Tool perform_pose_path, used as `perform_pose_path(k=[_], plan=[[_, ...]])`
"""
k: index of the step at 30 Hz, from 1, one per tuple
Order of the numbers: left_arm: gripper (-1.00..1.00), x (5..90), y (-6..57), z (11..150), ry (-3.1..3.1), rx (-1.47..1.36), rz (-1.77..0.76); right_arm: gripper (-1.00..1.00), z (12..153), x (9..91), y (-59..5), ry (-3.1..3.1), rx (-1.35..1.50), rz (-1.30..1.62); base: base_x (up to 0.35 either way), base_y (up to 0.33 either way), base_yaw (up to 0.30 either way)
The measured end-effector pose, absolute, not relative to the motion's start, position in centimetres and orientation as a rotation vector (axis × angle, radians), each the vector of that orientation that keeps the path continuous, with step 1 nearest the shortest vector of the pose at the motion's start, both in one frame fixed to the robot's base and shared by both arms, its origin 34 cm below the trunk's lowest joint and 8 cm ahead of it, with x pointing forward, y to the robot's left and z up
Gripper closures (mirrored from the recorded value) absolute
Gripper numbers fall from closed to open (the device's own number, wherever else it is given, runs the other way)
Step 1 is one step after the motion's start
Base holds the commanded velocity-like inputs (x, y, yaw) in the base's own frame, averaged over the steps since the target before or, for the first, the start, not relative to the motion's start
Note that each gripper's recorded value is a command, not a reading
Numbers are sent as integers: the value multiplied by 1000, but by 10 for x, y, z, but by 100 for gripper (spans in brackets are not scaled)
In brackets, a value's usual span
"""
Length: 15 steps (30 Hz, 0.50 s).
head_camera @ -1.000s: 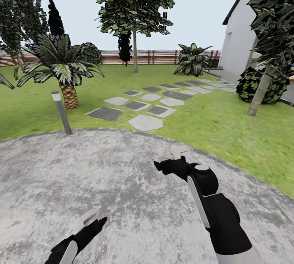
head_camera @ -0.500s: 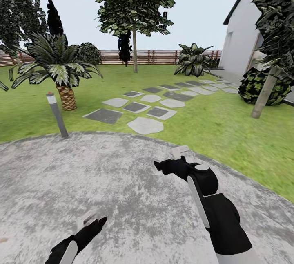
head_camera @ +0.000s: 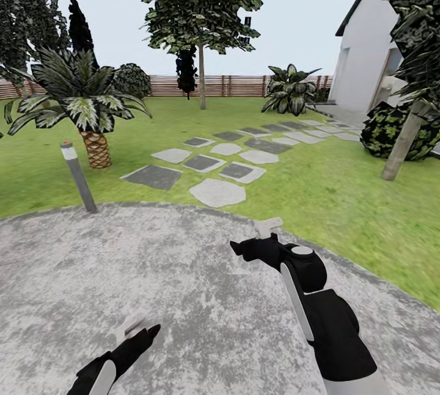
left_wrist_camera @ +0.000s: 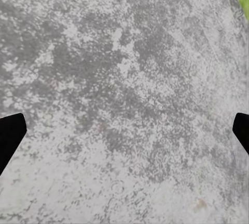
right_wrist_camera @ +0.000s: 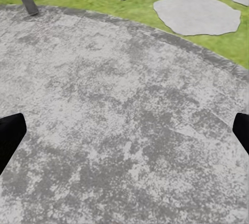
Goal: Take the three Easter eggs out of the wicker basket on the lawn in the garden, then place them on the lawn next to a single tree (choose any tree) so that all three eggs are next to the same tree and none are left in the basket.
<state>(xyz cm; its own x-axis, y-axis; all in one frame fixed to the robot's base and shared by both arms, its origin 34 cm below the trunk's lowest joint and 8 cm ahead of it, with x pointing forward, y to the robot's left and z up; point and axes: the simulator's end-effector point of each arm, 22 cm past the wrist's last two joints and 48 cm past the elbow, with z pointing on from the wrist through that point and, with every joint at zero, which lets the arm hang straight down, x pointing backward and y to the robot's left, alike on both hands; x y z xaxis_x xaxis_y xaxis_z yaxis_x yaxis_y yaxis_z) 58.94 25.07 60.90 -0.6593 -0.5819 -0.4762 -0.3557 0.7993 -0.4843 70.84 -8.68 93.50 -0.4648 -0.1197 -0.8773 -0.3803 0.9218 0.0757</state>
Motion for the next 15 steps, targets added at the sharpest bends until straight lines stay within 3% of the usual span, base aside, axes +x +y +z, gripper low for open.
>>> perform_pose_path(k=[15], plan=[[-100,589,251,609,2350,-690,-467,-100,935,708,-87,2049,-358,319,327,0,0]])
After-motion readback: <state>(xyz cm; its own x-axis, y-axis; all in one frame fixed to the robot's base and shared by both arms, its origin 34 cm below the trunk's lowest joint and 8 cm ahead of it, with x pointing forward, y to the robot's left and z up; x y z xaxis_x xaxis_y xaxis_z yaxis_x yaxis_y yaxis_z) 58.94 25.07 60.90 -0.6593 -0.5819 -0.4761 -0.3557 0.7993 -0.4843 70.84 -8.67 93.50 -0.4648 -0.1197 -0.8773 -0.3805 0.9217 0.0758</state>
